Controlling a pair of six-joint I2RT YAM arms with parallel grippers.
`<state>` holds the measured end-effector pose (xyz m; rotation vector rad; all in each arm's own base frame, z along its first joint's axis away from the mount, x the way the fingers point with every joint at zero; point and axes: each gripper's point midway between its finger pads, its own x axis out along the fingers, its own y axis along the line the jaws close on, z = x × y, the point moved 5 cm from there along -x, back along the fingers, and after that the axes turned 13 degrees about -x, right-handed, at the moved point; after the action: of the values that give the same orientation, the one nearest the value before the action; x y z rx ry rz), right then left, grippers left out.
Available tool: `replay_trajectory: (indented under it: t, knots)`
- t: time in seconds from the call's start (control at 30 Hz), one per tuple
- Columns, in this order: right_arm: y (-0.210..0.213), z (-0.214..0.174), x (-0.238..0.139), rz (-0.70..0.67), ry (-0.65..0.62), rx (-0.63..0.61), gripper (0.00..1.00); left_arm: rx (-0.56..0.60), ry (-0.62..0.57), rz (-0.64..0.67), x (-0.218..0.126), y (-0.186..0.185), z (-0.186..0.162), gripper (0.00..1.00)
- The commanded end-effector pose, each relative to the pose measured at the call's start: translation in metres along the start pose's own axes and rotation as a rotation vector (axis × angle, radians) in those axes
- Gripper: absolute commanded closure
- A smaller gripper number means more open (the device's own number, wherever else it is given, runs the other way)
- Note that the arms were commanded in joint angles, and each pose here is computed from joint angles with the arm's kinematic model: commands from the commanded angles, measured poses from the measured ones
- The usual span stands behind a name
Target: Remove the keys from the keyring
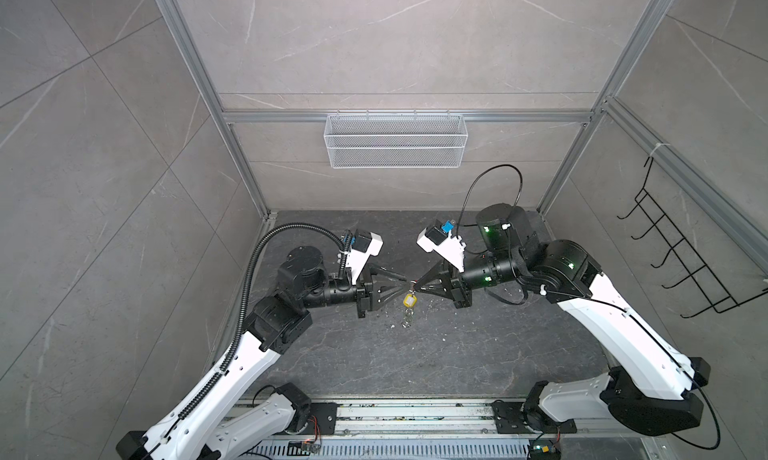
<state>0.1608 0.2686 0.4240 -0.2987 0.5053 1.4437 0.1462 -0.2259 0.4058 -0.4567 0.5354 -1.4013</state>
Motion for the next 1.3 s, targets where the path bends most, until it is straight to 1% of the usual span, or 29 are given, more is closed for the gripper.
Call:
replay_trajectory:
  t: [0.0, 0.07, 0.17, 0.2, 0.33, 0.43, 0.57, 0.7, 0.77, 0.9, 1.0, 1.07, 1.1, 1.13, 1.2, 1.27]
  knots:
    - [0.004, -0.001, -0.002, 0.024, 0.033, -0.023, 1.0, 0.061, 0.005, -0.067, -0.004, -0.018, 0.008, 0.79]
    - [0.003, -0.002, 0.0, 0.027, 0.045, -0.019, 1.0, 0.059, 0.014, -0.084, -0.003, -0.019, 0.008, 0.83]
    - [0.002, -0.004, 0.002, 0.038, 0.064, -0.017, 1.0, 0.054, 0.033, -0.111, 0.0, -0.02, 0.007, 0.84]
    - [0.002, -0.004, 0.003, 0.039, 0.068, -0.016, 1.0, 0.053, 0.039, -0.116, 0.001, -0.02, 0.007, 0.86]
    - [0.0, -0.003, 0.003, 0.023, 0.065, -0.019, 1.0, 0.042, 0.048, -0.12, 0.002, -0.018, 0.007, 1.0]
    - [-0.001, 0.001, 0.003, 0.019, 0.048, -0.019, 1.0, 0.035, 0.051, -0.121, 0.003, -0.017, 0.006, 1.0]
    - [-0.002, 0.003, 0.004, 0.017, 0.045, -0.018, 1.0, 0.025, 0.059, -0.13, 0.004, -0.017, 0.004, 0.93]
    - [-0.004, 0.003, 0.004, 0.009, 0.043, -0.02, 1.0, 0.014, 0.064, -0.125, 0.004, -0.015, 0.002, 0.92]
    - [-0.004, 0.004, 0.004, 0.009, 0.038, -0.022, 1.0, 0.011, 0.067, -0.126, 0.004, -0.015, 0.002, 0.9]
    - [-0.004, 0.005, 0.004, 0.006, 0.035, -0.023, 1.0, 0.007, 0.068, -0.123, 0.005, -0.013, 0.001, 0.9]
    - [-0.004, 0.005, 0.003, 0.006, 0.037, -0.023, 1.0, 0.005, 0.071, -0.124, 0.005, -0.013, 0.001, 0.83]
    - [-0.004, 0.004, 0.003, 0.002, 0.039, -0.023, 1.0, 0.002, 0.073, -0.121, 0.005, -0.013, 0.0, 0.85]
    - [-0.004, 0.004, 0.003, -0.001, 0.039, -0.024, 1.0, 0.002, 0.073, -0.121, 0.006, -0.012, 0.001, 0.89]
    - [-0.004, 0.004, 0.003, -0.001, 0.035, -0.025, 1.0, -0.002, 0.077, -0.122, 0.006, -0.012, 0.0, 0.91]
    - [-0.004, 0.005, 0.003, -0.004, 0.028, -0.023, 1.0, -0.006, 0.079, -0.124, 0.006, -0.012, 0.0, 0.93]
    - [-0.004, 0.007, 0.002, -0.006, 0.012, -0.023, 1.0, -0.007, 0.079, -0.128, 0.006, -0.012, 0.0, 0.97]
